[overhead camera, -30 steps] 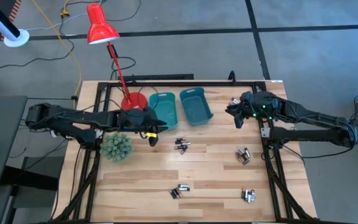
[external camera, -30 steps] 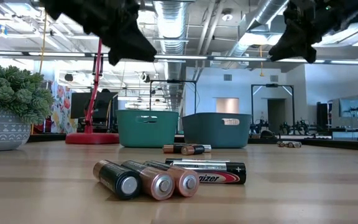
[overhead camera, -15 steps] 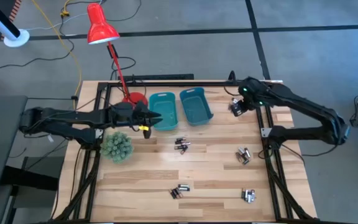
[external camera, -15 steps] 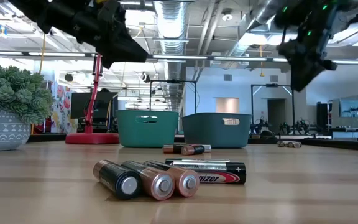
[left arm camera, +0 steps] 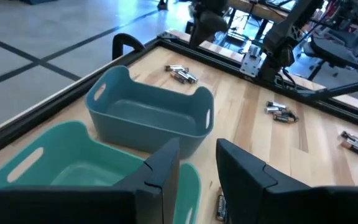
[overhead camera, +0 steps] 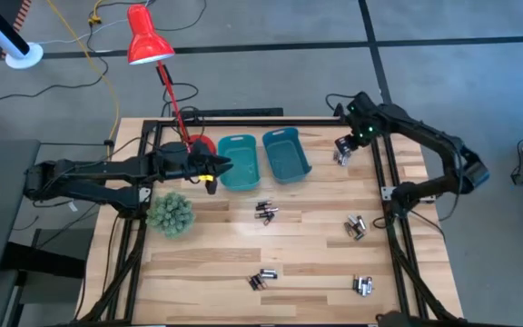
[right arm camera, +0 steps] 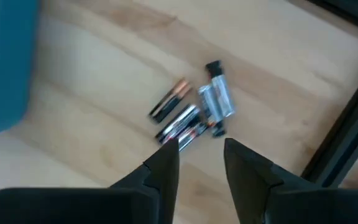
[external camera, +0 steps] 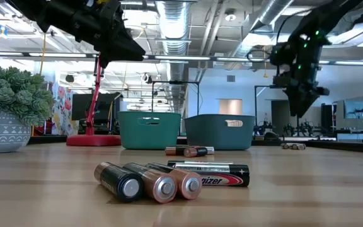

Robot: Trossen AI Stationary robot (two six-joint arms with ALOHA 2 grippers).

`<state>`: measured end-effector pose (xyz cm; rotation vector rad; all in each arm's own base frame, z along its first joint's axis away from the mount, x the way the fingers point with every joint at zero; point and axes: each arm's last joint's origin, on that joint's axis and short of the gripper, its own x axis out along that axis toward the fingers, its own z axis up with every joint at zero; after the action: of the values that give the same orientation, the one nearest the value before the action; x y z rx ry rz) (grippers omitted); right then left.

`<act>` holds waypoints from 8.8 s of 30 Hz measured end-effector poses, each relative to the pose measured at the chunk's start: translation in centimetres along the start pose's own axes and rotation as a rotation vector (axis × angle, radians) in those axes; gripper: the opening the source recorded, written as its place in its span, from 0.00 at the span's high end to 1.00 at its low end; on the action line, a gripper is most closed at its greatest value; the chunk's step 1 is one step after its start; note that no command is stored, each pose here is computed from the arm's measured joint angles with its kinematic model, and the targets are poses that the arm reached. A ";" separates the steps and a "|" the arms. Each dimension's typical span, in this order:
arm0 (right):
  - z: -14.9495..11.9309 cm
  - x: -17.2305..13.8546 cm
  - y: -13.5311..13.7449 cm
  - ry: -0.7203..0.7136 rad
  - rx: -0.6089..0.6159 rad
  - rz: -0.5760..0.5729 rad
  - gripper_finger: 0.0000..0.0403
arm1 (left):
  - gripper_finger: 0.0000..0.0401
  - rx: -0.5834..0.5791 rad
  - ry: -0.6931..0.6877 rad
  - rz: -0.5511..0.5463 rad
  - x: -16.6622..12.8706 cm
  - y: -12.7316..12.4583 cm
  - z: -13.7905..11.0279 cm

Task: Sort batteries
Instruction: Put the black and silver battery into the blue bin

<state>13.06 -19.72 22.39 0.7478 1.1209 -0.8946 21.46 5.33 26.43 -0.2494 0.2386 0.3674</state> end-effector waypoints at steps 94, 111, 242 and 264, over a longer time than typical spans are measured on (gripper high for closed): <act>6.1 7.2 -2.1 0.296 -0.121 -0.057 0.70 | 0.75 -0.117 -0.017 0.007 0.0 0.0 0.2; 5.6 7.7 -1.7 0.302 -0.119 -0.058 0.70 | 0.75 -0.128 -0.018 0.007 0.0 0.0 0.2; 9.6 11.8 18.4 0.344 -0.435 0.097 0.93 | 0.75 -0.125 0.011 0.016 0.0 0.1 -0.1; 9.0 11.0 18.7 0.379 -0.264 0.051 0.93 | 0.75 -0.133 0.062 0.031 0.0 0.2 -0.6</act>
<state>35.40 -21.32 15.40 0.7390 1.5136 -0.5569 21.26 5.31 25.79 -0.3885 0.2799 0.4072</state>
